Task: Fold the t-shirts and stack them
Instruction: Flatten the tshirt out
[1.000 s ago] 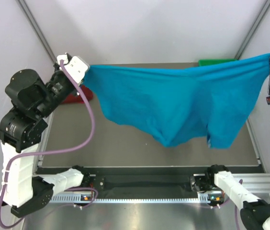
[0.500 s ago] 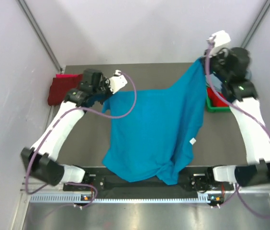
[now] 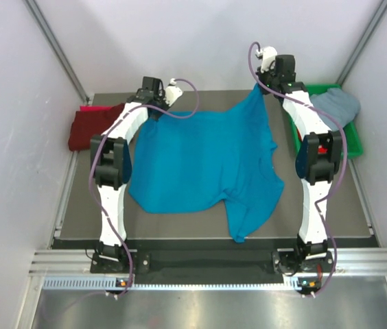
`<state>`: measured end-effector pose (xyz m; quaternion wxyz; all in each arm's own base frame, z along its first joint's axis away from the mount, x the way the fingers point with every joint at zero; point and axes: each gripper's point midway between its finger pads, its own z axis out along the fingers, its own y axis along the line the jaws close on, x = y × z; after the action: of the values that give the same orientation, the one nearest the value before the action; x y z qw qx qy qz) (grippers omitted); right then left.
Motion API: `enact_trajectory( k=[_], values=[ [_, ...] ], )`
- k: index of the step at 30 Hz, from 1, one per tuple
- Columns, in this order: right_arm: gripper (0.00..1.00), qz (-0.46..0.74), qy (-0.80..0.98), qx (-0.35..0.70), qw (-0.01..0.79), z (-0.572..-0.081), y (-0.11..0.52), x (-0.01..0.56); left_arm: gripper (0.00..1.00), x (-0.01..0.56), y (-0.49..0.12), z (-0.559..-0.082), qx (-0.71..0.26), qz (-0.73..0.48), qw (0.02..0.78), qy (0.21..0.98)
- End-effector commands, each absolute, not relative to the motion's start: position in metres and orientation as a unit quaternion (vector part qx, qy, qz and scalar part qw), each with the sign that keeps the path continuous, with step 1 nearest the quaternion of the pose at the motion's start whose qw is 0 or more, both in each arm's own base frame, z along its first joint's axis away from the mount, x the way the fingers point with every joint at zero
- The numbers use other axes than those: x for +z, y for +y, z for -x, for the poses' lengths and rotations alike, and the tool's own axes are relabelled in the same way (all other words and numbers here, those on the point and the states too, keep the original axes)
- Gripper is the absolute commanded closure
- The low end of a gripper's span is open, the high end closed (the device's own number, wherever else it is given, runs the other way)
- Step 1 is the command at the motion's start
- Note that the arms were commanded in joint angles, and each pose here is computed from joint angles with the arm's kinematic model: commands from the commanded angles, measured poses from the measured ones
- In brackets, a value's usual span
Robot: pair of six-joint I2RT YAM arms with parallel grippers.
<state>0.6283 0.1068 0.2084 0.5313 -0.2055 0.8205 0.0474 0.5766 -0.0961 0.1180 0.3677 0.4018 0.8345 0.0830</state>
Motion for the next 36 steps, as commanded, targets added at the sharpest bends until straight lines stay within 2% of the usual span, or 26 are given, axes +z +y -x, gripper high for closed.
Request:
enact_trajectory(
  k=[1,3,7,9,10,15,19,21,24,27,31,33,36],
  values=[
    [1.00,0.202,0.784,0.031,0.585,-0.645,0.108,0.254,0.98,0.149,-0.090,-0.603,0.123,-0.363,0.412,0.827],
    [1.00,0.192,0.787,0.025,0.586,-0.648,0.108,0.248,0.84,0.148,-0.086,-0.608,0.136,-0.344,0.420,0.829],
    [1.00,0.187,0.788,0.028,0.586,-0.649,0.111,0.245,0.51,0.165,-0.071,-0.611,0.157,-0.298,0.448,0.828],
    [1.00,0.191,0.785,0.028,0.589,-0.651,0.113,0.246,0.38,0.175,-0.067,-0.611,0.159,-0.277,0.471,0.822],
    [1.00,0.188,0.786,0.024,0.589,-0.652,0.111,0.245,0.37,0.178,-0.063,-0.611,0.163,-0.271,0.475,0.821],
    [1.00,0.190,0.785,0.026,0.589,-0.654,0.117,0.244,0.37,0.159,-0.046,-0.604,0.168,-0.248,0.433,0.850],
    [1.00,0.200,0.793,0.020,0.575,-0.646,0.122,0.234,0.36,0.167,-0.081,-0.566,0.047,-0.252,0.408,0.877],
    [1.00,0.200,0.799,0.012,0.568,-0.646,0.117,0.224,0.37,0.174,-0.121,-0.530,-0.056,-0.287,0.388,0.874],
    [1.00,0.196,0.799,0.011,0.568,-0.653,0.116,0.218,0.38,0.165,-0.163,-0.481,-0.130,-0.341,0.339,0.867],
    [1.00,0.183,0.799,0.005,0.573,-0.664,0.116,0.213,0.41,0.143,-0.182,-0.455,-0.177,-0.356,0.293,0.869],
    [1.00,0.177,0.804,-0.010,0.568,-0.674,0.115,0.190,0.44,0.123,-0.191,-0.442,-0.224,-0.335,0.231,0.886],
    [1.00,0.172,0.801,-0.014,0.573,-0.678,0.116,0.190,0.46,0.102,-0.192,-0.425,-0.246,-0.321,0.166,0.899],
    [1.00,0.158,0.789,-0.023,0.593,-0.690,0.114,0.199,0.47,0.090,-0.199,-0.414,-0.284,-0.286,0.116,0.908]
  ],
)
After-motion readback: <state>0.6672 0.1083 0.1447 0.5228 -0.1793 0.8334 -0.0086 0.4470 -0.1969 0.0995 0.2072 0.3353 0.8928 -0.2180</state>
